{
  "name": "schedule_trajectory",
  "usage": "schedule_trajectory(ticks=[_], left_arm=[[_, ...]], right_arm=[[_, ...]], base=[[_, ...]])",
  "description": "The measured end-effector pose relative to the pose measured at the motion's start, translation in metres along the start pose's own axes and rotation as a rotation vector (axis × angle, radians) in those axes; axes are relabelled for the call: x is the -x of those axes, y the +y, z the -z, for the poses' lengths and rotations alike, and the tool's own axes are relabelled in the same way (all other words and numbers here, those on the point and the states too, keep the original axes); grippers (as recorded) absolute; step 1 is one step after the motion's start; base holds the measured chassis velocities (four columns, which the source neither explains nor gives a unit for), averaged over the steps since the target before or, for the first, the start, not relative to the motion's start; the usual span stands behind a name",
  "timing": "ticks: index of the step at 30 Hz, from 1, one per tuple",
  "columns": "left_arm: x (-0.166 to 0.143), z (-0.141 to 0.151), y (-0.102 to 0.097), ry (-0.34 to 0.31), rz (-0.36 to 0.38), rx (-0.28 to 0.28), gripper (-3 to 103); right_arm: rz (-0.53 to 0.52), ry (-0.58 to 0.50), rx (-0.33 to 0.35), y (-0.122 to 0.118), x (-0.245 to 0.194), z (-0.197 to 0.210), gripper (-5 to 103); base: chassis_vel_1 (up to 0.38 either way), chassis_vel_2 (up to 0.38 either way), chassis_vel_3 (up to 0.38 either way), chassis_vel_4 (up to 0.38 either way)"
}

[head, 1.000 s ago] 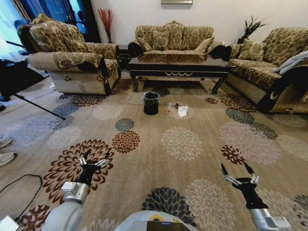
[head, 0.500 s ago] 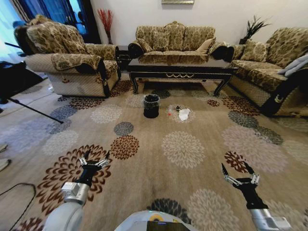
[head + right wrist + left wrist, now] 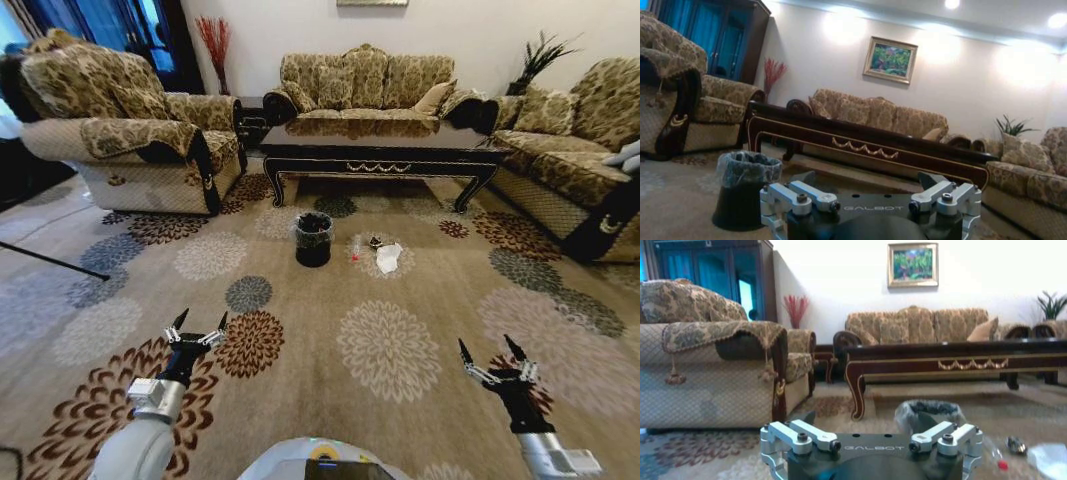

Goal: Move to the front of the table and pick up the trash from the floor, then place it into the trash bin.

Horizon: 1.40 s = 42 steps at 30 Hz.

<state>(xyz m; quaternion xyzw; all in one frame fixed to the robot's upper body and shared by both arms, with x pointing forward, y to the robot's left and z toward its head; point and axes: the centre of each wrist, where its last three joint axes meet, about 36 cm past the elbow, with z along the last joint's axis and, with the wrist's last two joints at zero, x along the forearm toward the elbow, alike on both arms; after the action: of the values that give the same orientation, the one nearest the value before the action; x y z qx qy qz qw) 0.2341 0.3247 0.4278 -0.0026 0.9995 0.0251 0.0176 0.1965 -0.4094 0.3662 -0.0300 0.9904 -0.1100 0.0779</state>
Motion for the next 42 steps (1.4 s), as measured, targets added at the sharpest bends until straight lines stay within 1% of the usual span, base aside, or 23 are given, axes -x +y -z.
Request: schedule_trajectory(ticks=[6,14,36,42], left_arm=[[0.001,-0.001,0.001,-0.012,0.005,-0.007,100],[0.002,-0.002,0.001,-0.016,0.009,-0.007,100],[0.004,-0.006,0.004,-0.012,0.020,-0.003,100],[0.002,-0.010,-0.002,0.005,0.011,0.000,100]], right_arm=[[0.005,-0.004,0.001,0.001,0.001,0.001,100],[0.010,-0.006,0.000,0.001,0.001,0.002,100],[0.026,0.004,-0.008,0.007,0.000,0.000,100],[0.032,0.004,0.002,0.017,-0.003,-0.003,100]], base=[[-0.224,0.245,0.233,-0.249],[-0.328,0.326,0.320,-0.324],[-0.306,0.306,0.306,-0.317],[-0.231,0.233,0.222,-0.245]])
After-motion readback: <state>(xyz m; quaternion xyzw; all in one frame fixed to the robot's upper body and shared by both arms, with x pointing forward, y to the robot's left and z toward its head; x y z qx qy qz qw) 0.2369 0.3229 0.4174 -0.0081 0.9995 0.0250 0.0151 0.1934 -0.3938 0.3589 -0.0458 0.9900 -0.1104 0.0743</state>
